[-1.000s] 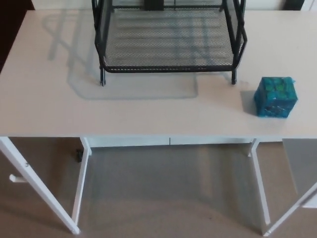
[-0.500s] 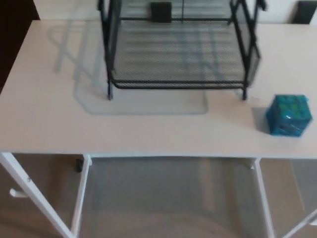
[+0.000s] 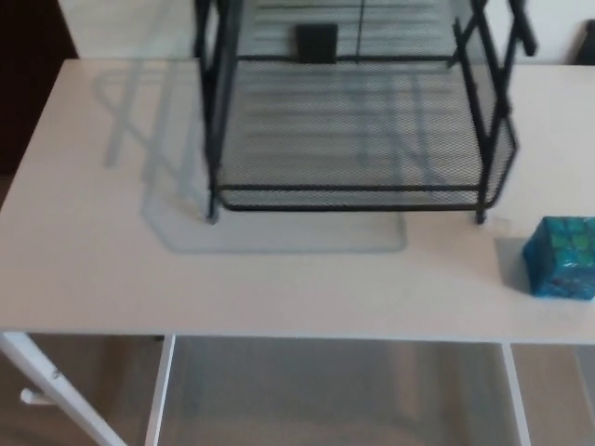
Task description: The robot walks towards a desk on which a file tray is kept in the middle and a cube is kept to its right. The robot lifts the cube using its right hand and places it on the file tray.
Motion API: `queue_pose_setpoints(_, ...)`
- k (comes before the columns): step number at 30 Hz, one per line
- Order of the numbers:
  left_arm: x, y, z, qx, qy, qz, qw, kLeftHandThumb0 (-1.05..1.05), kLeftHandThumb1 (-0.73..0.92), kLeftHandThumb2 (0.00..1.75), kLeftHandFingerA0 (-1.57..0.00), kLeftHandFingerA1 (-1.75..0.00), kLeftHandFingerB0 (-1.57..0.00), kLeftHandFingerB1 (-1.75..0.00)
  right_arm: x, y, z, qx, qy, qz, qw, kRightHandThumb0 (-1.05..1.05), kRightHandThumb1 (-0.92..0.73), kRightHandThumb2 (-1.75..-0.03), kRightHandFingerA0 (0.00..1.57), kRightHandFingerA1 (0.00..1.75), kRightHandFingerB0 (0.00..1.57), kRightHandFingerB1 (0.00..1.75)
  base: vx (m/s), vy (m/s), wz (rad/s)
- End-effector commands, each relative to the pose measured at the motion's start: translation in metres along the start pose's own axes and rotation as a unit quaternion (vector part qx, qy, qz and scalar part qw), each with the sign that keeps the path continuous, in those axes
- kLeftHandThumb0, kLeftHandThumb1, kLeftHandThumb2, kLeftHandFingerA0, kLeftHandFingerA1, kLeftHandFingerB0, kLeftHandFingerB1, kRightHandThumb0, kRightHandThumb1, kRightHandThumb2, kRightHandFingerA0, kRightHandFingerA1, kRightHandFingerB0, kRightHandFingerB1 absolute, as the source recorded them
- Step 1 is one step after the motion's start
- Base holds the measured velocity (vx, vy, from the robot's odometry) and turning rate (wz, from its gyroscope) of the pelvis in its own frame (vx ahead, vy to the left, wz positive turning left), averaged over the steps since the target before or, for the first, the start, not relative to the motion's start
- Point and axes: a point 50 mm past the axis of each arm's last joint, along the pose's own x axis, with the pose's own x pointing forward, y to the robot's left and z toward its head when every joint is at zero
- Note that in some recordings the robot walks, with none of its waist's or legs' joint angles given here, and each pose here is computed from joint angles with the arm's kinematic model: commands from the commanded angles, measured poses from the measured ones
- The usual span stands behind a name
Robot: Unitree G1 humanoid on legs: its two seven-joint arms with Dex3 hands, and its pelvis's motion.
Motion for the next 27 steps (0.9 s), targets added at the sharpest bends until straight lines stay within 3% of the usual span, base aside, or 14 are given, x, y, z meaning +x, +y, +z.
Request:
queue_pose_setpoints(1, -0.0003, 0.0016, -0.0008, -0.007, 0.004, 0.001, 1.000, -0.86, 0.64, 1.15, -0.04, -0.67, -0.12, -0.61, -0.0010, -0.0081, -0.0041, -0.004, 0.011, -0.008, 1.000, -0.74, -0.44, -0.80, 0.27, 0.52, 0.10, 0.38, 0.04, -0.376, -0.02)
queue_pose_setpoints(6, -0.0004, 0.0021, -0.0016, 0.002, 0.005, 0.008, 1.000, -0.89, 0.64, 1.15, -0.08, -0.69, -0.15, -0.64, -0.0010, -0.0081, -0.0041, -0.004, 0.011, -0.008, 1.000, -0.74, -0.44, -0.80, 0.27, 0.52, 0.10, 0.38, 0.02, -0.105, -0.01)
queue_pose_setpoints(7, -0.0004, 0.0022, -0.0012, 0.009, 0.005, 0.009, 1.000, -0.86, 0.87, 0.76, -0.08, -0.79, -0.11, -0.66, -0.0010, -0.0081, -0.0041, -0.004, 0.011, -0.008, 1.000, -0.74, -0.44, -0.80, 0.27, 0.52, 0.10, 0.38, 0.04, -0.001, -0.06)
queue_pose_setpoints(8, -0.0004, 0.0021, -0.0012, 0.009, 0.003, 0.007, 1.000, -0.88, 0.64, 1.15, -0.09, -0.69, -0.14, -0.64, -0.0010, -0.0081, -0.0041, -0.004, 0.011, -0.008, 1.000, -0.74, -0.44, -0.80, 0.27, 0.52, 0.10, 0.38, 0.04, 0.028, -0.06)
queue_pose_setpoints(13, -0.0004, 0.0015, 0.0008, -0.010, -0.008, 0.001, 1.000, -0.81, 0.64, 1.14, -0.06, -0.68, -0.10, -0.62, -0.0006, -0.0115, -0.0028, -0.003, 0.009, -0.011, 1.000, -0.74, -0.44, -0.80, 0.27, 0.52, 0.10, 0.38, 0.02, 0.113, -0.08)
queue_pose_setpoints(14, -0.0004, 0.0016, 0.0009, -0.008, -0.009, 0.002, 1.000, -0.81, 0.87, 0.77, -0.08, -0.77, -0.09, -0.64, -0.0006, -0.0115, -0.0028, -0.003, 0.009, -0.011, 1.000, -0.74, -0.44, -0.80, 0.27, 0.52, 0.10, 0.38, 0.02, 0.159, 0.02)
queue_pose_setpoints(15, -0.0004, 0.0017, 0.0013, -0.005, -0.010, 0.003, 1.000, -0.81, 0.87, 0.77, -0.08, -0.77, -0.09, -0.64, -0.0006, -0.0115, -0.0028, -0.003, 0.009, -0.011, 1.000, -0.74, -0.44, -0.80, 0.27, 0.52, 0.10, 0.38, 0.10, 0.246, -0.17)
queue_pose_setpoints(16, -0.0006, 0.0021, 0.0011, -0.008, -0.009, 0.002, 1.000, -0.81, 0.64, 1.12, -0.04, -0.65, -0.10, -0.60, -0.0006, -0.0115, -0.0028, -0.003, 0.009, -0.011, 1.000, -0.74, -0.44, -0.80, 0.27, 0.52, 0.10, 0.38, 0.10, 0.230, -0.01)
queue_pose_setpoints(17, -0.0006, 0.0021, 0.0011, -0.010, -0.008, 0.002, 1.000, -0.78, 0.89, 0.75, -0.05, -0.74, -0.07, -0.61, -0.0006, -0.0115, -0.0028, -0.003, 0.009, -0.011, 1.000, -0.74, -0.44, -0.80, 0.27, 0.52, 0.10, 0.38, 0.04, 0.174, 0.12)
queue_pose_setpoints(18, -0.0007, 0.0022, 0.0012, -0.008, -0.009, 0.002, 1.000, -0.78, 0.89, 0.75, -0.05, -0.74, -0.07, -0.61, -0.0006, -0.0115, -0.0028, -0.003, 0.009, -0.011, 1.000, -0.74, -0.44, -0.80, 0.27, 0.52, 0.10, 0.38, 0.01, 0.155, 0.08)
queue_pose_setpoints(19, -0.0007, 0.0022, 0.0012, -0.008, -0.010, 0.001, 1.000, -0.79, 0.84, 0.96, -0.08, -0.70, -0.11, -0.61, -0.0006, -0.0114, -0.0028, -0.003, 0.009, -0.011, 1.000, -0.74, -0.44, -0.80, 0.27, 0.52, 0.10, 0.38, 0.04, 0.094, 0.05)
queue_pose_setpoints(24, -0.0006, 0.0015, 0.0006, -0.008, -0.013, 0.002, 1.000, -0.78, 0.84, 0.92, -0.11, -0.73, -0.13, -0.64, -0.0002, -0.0138, -0.0013, -0.004, 0.008, -0.012, 1.000, -0.74, -0.44, -0.80, 0.27, 0.52, 0.10, 0.38, 0.00, 0.027, 0.02)
queue_pose_setpoints(26, -0.0005, 0.0013, 0.0003, -0.013, -0.009, 0.001, 1.000, -0.81, 0.87, 0.76, -0.07, -0.77, -0.08, -0.64, -0.0002, -0.0138, -0.0013, -0.004, 0.008, -0.012, 1.000, -0.74, -0.44, -0.80, 0.27, 0.52, 0.10, 0.38, 0.00, 0.000, 0.00)
queue_pose_setpoints(27, -0.0002, 0.0013, 0.0008, -0.023, -0.003, 0.002, 1.000, -0.80, 0.63, 1.13, -0.04, -0.66, -0.09, -0.60, -0.0002, -0.0138, -0.0013, -0.004, 0.008, -0.012, 1.000, -0.74, -0.44, -0.80, 0.27, 0.52, 0.10, 0.38, 0.00, 0.000, 0.00)
